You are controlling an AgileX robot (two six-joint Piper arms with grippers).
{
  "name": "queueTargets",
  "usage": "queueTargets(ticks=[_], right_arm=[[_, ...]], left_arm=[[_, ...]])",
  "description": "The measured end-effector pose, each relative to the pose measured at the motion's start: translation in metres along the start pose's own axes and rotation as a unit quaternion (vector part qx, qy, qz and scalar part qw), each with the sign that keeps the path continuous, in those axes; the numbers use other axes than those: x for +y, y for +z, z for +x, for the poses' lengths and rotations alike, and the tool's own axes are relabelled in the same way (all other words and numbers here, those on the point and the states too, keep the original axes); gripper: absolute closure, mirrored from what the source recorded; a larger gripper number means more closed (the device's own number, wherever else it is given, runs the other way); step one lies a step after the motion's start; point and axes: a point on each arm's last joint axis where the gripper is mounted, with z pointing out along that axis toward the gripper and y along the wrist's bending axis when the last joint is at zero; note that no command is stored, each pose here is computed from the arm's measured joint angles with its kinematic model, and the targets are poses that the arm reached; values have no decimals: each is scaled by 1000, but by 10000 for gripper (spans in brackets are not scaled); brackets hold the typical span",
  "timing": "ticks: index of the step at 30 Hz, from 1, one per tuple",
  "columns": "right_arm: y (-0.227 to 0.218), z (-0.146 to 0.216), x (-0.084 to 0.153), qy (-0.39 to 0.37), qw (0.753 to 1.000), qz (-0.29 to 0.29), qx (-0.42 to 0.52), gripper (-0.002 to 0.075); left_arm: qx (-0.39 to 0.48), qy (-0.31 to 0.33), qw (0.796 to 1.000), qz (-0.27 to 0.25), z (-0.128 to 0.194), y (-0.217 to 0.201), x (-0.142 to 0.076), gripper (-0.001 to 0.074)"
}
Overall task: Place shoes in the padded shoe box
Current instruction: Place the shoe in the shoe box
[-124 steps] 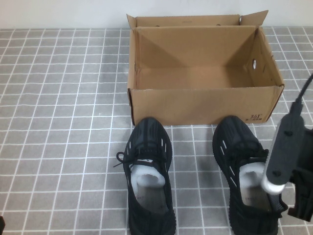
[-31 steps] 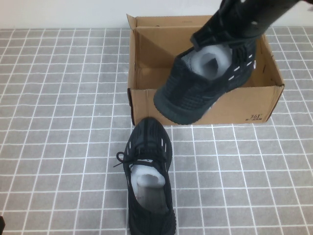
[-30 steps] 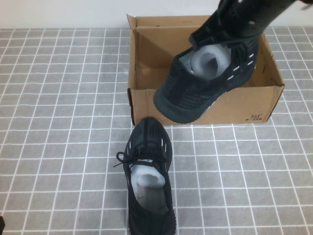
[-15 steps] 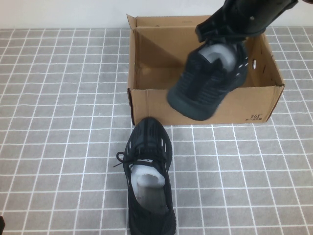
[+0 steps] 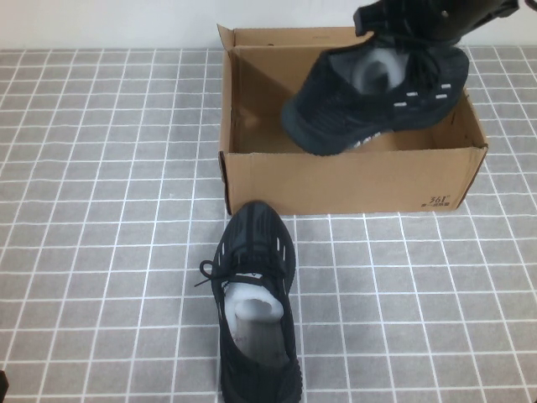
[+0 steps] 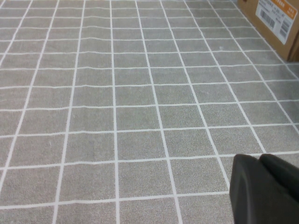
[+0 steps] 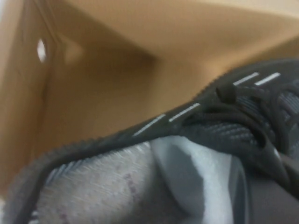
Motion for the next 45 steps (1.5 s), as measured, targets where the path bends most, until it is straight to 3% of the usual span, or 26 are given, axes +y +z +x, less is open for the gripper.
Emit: queueTargets(ticks=[9, 18, 34, 45], right_arm=[[36, -19, -14, 97, 991, -68, -66, 730], [62, -24, -7, 163, 974, -121, -99, 729], [83, -23, -7, 196, 967, -126, -103, 729], [127, -7, -7, 193, 973, -110, -69, 729]], left_arm=[[0, 0, 1000, 0, 0, 0, 0, 738], [0, 0, 1000, 0, 0, 0, 0, 738], [0, 0, 1000, 0, 0, 0, 0, 738], [0, 0, 1000, 0, 0, 0, 0, 738]])
